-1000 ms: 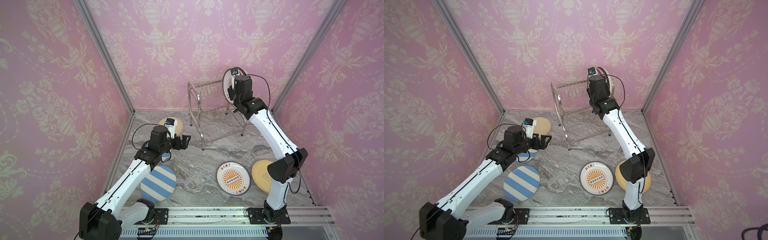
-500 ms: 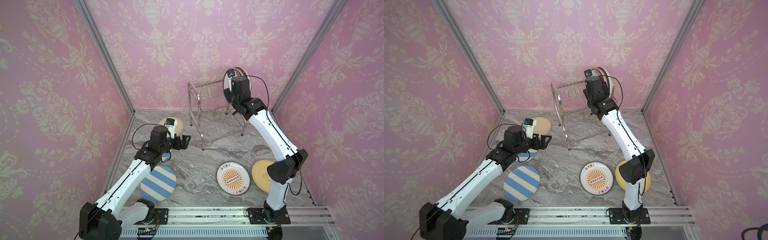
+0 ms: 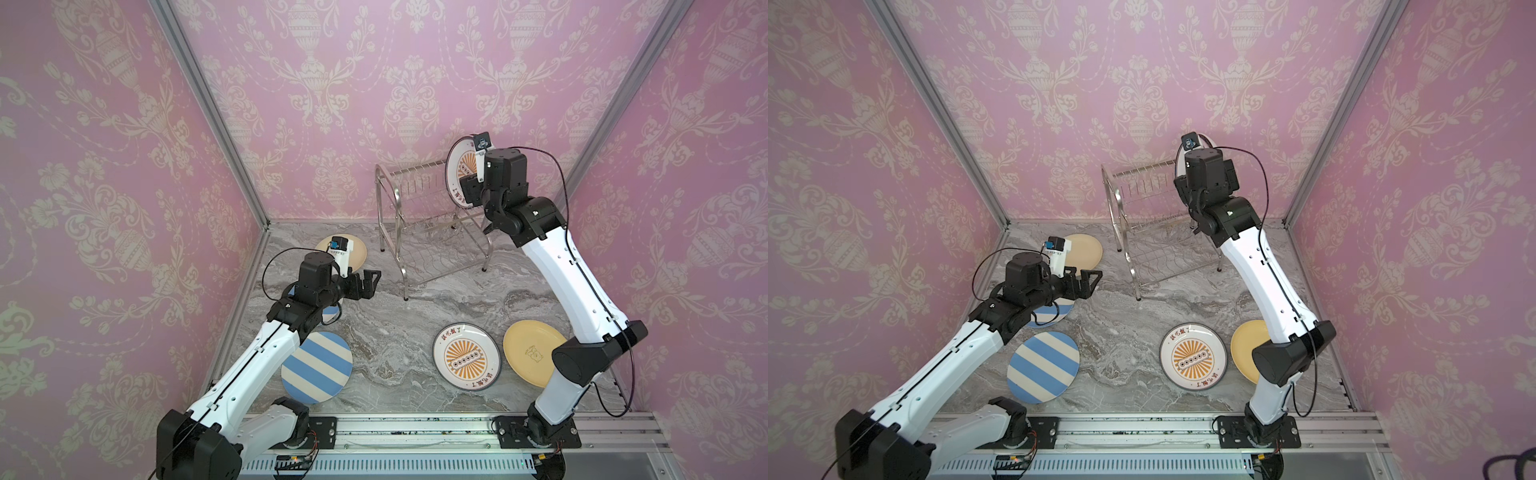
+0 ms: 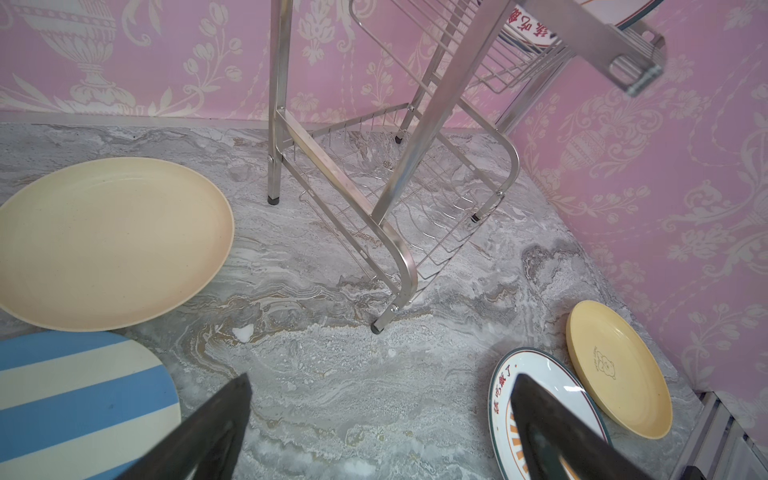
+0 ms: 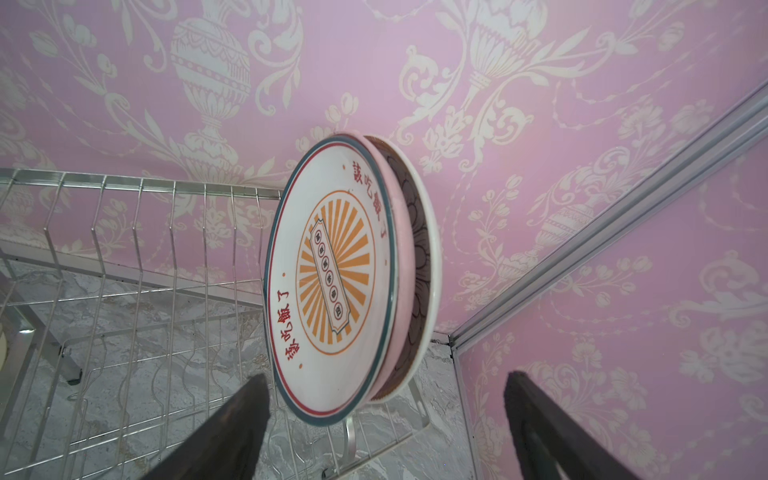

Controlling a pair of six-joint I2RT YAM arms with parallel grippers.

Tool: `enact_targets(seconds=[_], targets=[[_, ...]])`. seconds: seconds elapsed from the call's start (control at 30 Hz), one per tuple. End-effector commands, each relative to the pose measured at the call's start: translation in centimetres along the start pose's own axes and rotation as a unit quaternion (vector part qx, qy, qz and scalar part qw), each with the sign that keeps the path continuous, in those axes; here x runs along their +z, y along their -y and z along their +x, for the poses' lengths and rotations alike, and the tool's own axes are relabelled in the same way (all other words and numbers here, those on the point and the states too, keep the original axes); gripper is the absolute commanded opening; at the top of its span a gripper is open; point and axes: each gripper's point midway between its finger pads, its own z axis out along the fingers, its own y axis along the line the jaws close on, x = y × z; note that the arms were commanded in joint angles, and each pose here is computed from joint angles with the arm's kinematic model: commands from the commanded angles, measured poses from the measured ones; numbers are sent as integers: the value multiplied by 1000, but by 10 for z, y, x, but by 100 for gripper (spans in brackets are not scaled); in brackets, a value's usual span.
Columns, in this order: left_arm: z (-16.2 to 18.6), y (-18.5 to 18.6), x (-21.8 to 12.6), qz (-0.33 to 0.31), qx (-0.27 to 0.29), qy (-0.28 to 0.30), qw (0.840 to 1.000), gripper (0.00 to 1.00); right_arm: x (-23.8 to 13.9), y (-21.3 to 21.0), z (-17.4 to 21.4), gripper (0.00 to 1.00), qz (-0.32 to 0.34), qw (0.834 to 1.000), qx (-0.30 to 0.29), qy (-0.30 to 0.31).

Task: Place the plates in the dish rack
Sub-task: 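Move right gripper to second sunburst plate while left gripper approaches it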

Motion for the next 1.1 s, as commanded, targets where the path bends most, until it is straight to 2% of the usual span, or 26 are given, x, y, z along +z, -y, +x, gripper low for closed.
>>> enact_targets(seconds=[0.0,0.23,0.43,0.67,0.8,1.03,1.07], targets=[[0,-1,-6,-2,3,-4,1000,99,-18,15,9,92,9,1000,14,-14],[-1,2,-11,2,11,-3,1000,99,-61,32,41,95,-21,998,45,-48],[4,5,-13,15,6,0,1000,99,-110,32,114,95,-75,985,96,-119],[23,5,-8,27,-16,-14,999,99,-139,-6,228,96,-132,949,157,-238],[40,2,-5,30,-35,-17,999,99,-148,-33,296,97,-147,919,182,-316],[84,-6,7,30,-60,-44,997,99,-165,-52,361,97,-145,884,230,-381],[89,-6,11,31,-66,-49,996,99,-166,-56,371,97,-139,874,245,-397]])
